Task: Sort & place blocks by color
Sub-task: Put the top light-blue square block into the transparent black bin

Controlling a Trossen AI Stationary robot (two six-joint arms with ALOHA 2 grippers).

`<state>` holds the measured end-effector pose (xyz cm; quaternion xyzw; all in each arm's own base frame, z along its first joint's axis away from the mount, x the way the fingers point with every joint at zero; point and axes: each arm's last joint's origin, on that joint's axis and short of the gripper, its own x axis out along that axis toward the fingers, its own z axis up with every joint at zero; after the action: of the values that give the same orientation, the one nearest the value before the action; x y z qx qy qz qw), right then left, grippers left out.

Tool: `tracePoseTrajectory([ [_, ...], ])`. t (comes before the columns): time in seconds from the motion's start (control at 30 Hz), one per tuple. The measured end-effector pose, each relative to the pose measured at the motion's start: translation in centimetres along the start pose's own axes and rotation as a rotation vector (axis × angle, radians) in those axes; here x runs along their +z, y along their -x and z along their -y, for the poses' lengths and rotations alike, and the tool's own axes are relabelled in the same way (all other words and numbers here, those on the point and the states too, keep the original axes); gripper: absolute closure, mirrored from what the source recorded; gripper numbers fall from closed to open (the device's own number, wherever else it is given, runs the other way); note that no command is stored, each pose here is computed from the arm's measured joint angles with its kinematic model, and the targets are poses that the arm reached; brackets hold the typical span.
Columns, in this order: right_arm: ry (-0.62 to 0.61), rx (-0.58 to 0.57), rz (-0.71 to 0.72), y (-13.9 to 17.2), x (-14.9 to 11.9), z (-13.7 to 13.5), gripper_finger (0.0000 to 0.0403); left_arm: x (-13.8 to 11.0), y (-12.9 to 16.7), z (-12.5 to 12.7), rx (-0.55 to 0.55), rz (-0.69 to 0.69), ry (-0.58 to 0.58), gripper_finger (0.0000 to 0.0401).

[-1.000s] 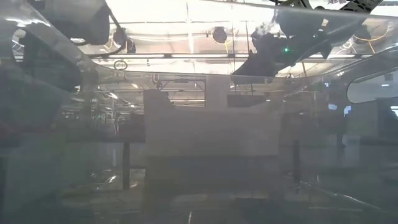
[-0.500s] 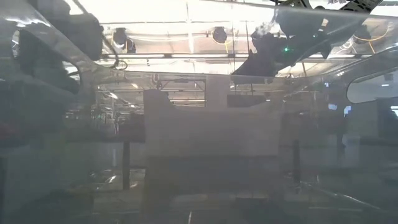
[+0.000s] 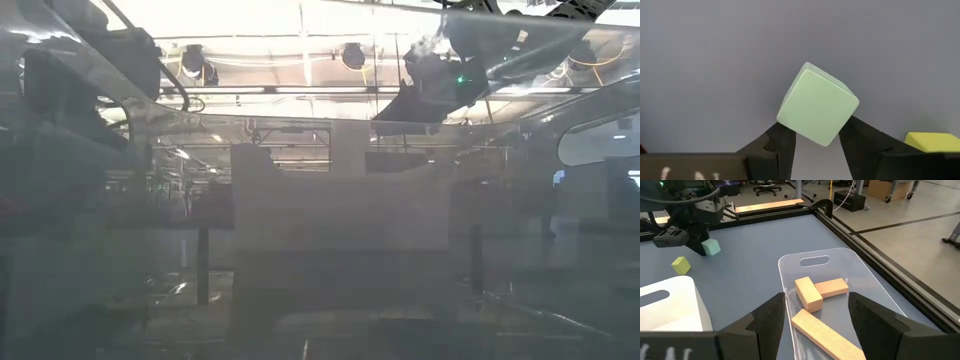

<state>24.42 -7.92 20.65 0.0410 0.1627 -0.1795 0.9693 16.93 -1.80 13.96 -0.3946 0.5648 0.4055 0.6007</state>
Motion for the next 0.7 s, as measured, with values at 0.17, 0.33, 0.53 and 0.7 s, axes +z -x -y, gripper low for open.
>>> tracePoseTrajectory([
  [0.17,0.000,0.000,0.000,0.00,0.00,0.00,0.0193,0.00,-0.01,-0.04,0.005,0.002,-0.037,0.0241],
  [0.33,0.000,0.000,0.000,0.00,0.00,0.00,0.0193,-0.01,-0.01,-0.10,0.011,-0.003,-0.063,0.0214],
  [0.53,0.000,0.000,0.000,0.00,0.00,0.00,0.0193,0.04,0.00,-0.16,0.022,0.019,-0.146,0.0184],
  [0.7,0.000,0.000,0.000,0.00,0.00,0.00,0.0193,0.21,0.00,-0.15,0.041,0.076,-0.271,0.0171],
])
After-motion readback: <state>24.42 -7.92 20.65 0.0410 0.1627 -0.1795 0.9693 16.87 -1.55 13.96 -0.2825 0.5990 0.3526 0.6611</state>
